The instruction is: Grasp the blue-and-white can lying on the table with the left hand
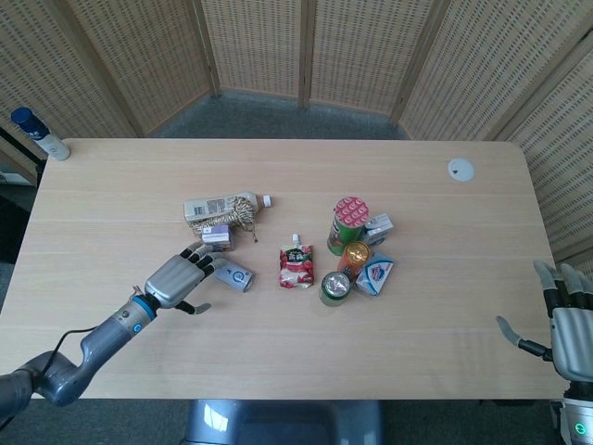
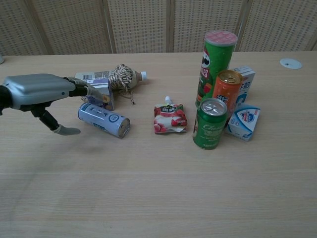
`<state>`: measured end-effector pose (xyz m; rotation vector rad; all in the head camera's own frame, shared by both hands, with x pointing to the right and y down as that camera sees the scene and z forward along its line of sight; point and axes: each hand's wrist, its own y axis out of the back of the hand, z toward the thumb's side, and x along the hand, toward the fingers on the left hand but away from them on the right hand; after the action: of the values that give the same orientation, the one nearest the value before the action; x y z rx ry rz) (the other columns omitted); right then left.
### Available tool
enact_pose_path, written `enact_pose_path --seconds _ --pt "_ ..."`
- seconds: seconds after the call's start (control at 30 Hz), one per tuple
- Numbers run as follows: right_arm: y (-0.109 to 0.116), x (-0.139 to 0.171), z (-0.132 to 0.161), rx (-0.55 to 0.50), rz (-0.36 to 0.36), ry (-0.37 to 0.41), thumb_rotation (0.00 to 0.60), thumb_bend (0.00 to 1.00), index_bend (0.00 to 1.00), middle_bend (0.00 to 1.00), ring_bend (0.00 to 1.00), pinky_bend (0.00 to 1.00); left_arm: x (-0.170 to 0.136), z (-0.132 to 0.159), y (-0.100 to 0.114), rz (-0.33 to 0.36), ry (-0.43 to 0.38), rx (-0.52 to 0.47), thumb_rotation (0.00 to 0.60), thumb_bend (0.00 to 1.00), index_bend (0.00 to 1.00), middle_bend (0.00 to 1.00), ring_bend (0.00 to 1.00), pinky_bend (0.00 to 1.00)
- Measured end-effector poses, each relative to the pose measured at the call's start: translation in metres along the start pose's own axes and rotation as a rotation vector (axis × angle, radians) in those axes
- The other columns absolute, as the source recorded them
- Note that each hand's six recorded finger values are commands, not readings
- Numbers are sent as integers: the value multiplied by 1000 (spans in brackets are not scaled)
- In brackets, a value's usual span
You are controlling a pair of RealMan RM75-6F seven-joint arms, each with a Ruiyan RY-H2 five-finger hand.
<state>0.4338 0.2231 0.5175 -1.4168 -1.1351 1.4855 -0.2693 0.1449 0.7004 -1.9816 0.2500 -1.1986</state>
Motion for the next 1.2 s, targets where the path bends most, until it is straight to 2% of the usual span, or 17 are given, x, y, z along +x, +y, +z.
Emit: enact_pose_path --seconds 0.33,0.53,0.77,0.87,1.0,1.2 --pt "1 1 -2 8 3 -20 209 266 0 144 0 0 36 8 -11 -38 -13 -2 405 316 105 129 69 0" --pt "3 0 -2 10 -3 -21 208 268 0 144 0 0 48 12 -18 -48 -17 12 406 317 131 172 101 5" --pt "4 0 -3 8 -5 -27 207 267 0 145 0 0 48 9 -30 -64 -13 30 407 317 200 238 185 122" --pt "4 0 -4 7 -5 -28 212 266 0 145 0 0 47 8 -31 -58 -8 29 451 317 243 274 236 206" --pt "4 1 -5 4 -9 -29 209 266 0 144 0 0 43 6 -34 -54 1 20 505 321 274 305 272 270" --pt "6 4 -6 -1 -17 -34 209 266 0 144 0 0 34 4 -40 -70 12 17 565 404 351 377 353 359"
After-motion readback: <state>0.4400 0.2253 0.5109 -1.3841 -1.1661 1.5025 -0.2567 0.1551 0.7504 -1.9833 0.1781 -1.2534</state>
